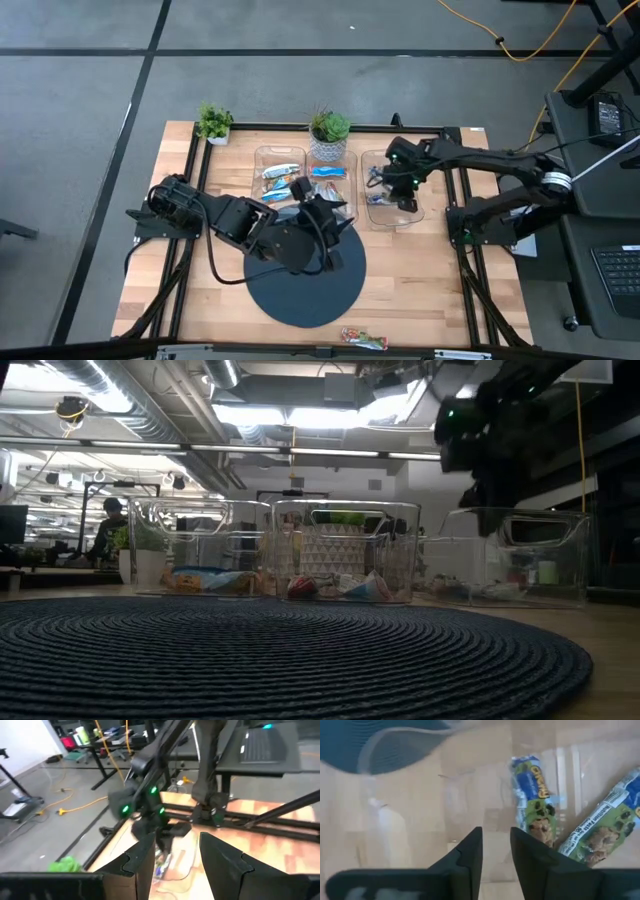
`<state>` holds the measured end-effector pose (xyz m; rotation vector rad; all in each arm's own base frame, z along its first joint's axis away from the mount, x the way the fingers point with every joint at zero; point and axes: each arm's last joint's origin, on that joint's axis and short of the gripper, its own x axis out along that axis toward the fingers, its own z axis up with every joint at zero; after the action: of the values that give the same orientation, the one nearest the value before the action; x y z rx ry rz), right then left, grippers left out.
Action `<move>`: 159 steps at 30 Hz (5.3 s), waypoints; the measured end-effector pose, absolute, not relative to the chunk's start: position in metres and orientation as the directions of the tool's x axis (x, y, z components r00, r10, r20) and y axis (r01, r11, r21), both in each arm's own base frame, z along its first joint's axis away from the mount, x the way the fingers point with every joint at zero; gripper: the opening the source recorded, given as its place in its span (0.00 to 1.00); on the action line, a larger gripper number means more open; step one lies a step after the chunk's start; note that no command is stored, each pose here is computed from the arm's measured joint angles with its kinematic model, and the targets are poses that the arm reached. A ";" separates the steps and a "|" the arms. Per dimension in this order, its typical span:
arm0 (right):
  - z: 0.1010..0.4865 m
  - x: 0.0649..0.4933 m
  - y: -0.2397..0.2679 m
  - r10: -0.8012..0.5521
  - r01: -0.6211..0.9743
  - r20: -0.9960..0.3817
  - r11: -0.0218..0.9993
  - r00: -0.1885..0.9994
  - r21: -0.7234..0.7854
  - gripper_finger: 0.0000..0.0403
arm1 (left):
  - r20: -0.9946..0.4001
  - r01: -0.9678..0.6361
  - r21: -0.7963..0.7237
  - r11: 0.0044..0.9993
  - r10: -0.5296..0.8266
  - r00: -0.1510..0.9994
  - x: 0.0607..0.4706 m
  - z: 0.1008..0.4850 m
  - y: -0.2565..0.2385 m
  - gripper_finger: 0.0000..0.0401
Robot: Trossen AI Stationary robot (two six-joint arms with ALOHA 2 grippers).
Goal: Pick and place Granola Bars by type
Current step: Put the red granola bar into the middle transparent bin
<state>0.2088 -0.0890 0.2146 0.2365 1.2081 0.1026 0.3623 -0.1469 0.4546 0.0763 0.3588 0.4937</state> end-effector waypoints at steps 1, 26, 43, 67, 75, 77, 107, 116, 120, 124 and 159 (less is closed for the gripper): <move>0.220 0.207 -0.085 0.207 0.026 -0.907 0.972 0.368 0.233 0.26 | -0.324 -0.452 0.166 0.877 0.481 0.814 0.362 0.454 -0.147 0.37; 0.302 0.138 0.057 0.455 -0.658 -0.690 0.752 0.563 -0.040 0.23 | -0.344 -0.640 0.108 0.761 0.632 0.694 0.341 0.439 -0.150 0.37; 0.307 0.195 0.206 0.483 -0.736 -0.694 0.670 0.534 -0.101 0.23 | -0.446 -0.506 0.187 0.842 0.532 0.720 0.322 0.431 -0.175 0.37; 0.202 0.262 0.294 0.356 -0.254 -0.895 0.923 0.269 0.291 0.66 | -0.493 -0.358 0.283 0.890 0.455 0.741 0.306 0.428 -0.197 0.37; 0.175 0.270 0.298 0.310 -0.145 -0.916 0.949 0.254 0.281 0.77 | -0.494 -0.350 0.297 0.889 0.456 0.740 0.306 0.428 -0.196 0.37; 0.170 0.271 0.300 0.306 -0.143 -0.918 0.950 0.251 0.277 0.76 | -0.498 -0.341 0.302 0.890 0.452 0.740 0.306 0.428 -0.196 0.37; 0.136 0.289 0.290 0.243 -0.131 -0.947 0.967 0.211 0.219 0.19 | -0.521 -0.326 0.322 0.889 0.454 0.723 0.304 0.426 -0.194 0.37; 0.136 0.291 0.290 0.250 -0.125 -0.943 0.966 0.219 0.227 0.07 | -0.521 -0.330 0.315 0.890 0.453 0.723 0.304 0.426 -0.194 0.37; 0.140 0.289 0.288 0.242 -0.109 -0.946 0.969 0.216 0.223 0.07 | -0.522 -0.330 0.315 0.890 0.453 0.723 0.304 0.426 -0.194 0.37; 0.155 0.284 0.281 0.201 -0.096 -0.955 0.978 0.219 0.184 0.05 | -0.521 -0.330 0.316 0.890 0.453 0.723 0.304 0.426 -0.194 0.37; 0.293 0.252 0.180 0.091 0.024 -0.927 0.994 0.363 0.107 0.04 | -0.652 -0.303 0.203 0.931 0.360 0.667 0.335 0.403 -0.187 0.45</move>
<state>0.2522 0.1804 0.2927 0.1081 1.1991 0.0437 0.3347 -0.1874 0.4034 0.0791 0.7524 0.3744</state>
